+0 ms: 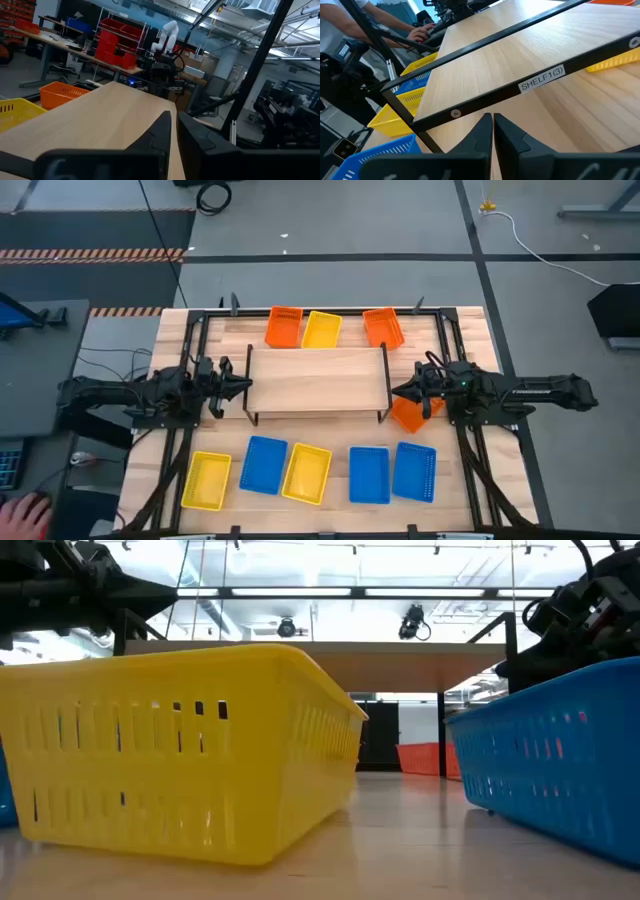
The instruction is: Stack baskets on shelf by color
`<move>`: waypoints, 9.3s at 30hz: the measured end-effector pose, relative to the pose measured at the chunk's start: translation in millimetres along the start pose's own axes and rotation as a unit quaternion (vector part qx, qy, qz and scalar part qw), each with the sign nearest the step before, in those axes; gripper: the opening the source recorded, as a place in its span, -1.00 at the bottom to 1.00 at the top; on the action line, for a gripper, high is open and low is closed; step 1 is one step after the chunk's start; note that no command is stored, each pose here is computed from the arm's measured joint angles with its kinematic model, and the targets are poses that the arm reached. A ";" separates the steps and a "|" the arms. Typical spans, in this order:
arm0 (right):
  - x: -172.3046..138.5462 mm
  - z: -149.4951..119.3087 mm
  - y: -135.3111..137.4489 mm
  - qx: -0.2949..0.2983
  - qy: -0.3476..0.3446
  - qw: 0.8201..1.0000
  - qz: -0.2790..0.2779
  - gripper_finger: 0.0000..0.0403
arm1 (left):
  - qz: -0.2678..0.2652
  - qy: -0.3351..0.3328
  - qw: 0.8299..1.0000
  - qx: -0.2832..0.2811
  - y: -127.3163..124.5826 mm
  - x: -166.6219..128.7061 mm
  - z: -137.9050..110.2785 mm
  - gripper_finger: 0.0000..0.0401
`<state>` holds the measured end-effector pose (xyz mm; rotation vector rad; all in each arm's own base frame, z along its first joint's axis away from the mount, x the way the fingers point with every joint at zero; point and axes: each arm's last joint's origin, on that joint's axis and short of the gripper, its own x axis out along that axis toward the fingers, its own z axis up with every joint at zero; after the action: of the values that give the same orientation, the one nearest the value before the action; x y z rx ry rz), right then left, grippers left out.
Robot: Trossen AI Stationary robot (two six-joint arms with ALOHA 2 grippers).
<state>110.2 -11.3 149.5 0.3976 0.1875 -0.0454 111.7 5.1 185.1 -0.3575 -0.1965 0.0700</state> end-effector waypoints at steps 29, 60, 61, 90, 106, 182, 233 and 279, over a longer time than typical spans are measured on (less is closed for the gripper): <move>0.0 0.0 0.0 0.000 0.000 1.000 0.000 -0.89 | 0.000 0.000 1.000 0.000 0.0 0.0 0.0 -0.82; 0.0 0.0 0.0 0.000 0.000 1.000 0.000 -0.89 | 0.000 0.000 1.000 0.000 0.0 0.0 0.0 -0.82; 0.0 0.0 0.0 0.000 0.000 1.000 0.000 -0.89 | 0.000 0.000 1.000 0.000 0.0 0.0 0.0 -0.82; 0.0 0.1 0.1 0.000 0.000 1.000 0.000 -0.89 | -0.005 -0.021 1.000 -0.003 -1.3 -0.1 4.1 -0.82; 0.0 0.1 0.0 0.000 0.000 1.000 0.000 -0.89 | 0.111 0.115 0.983 0.090 -49.3 62.3 132.0 -0.81; 82.5 244.1 6.4 0.140 -0.022 0.931 -0.337 0.24 | 0.569 0.462 0.670 -0.118 174.9 180.2 186.5 -0.02; 69.6 228.7 10.8 0.224 0.103 0.934 -0.259 0.43 | 0.556 0.525 0.608 -0.214 248.3 199.9 103.5 -0.95; 58.3 227.3 31.8 0.197 0.167 0.958 -0.121 0.43 | 0.564 0.450 0.608 -0.331 -24.0 184.7 150.7 -0.91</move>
<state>209.2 -70.9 356.3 0.7800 0.5669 -0.2603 262.6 53.0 364.9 -1.1830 1.1069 1.0865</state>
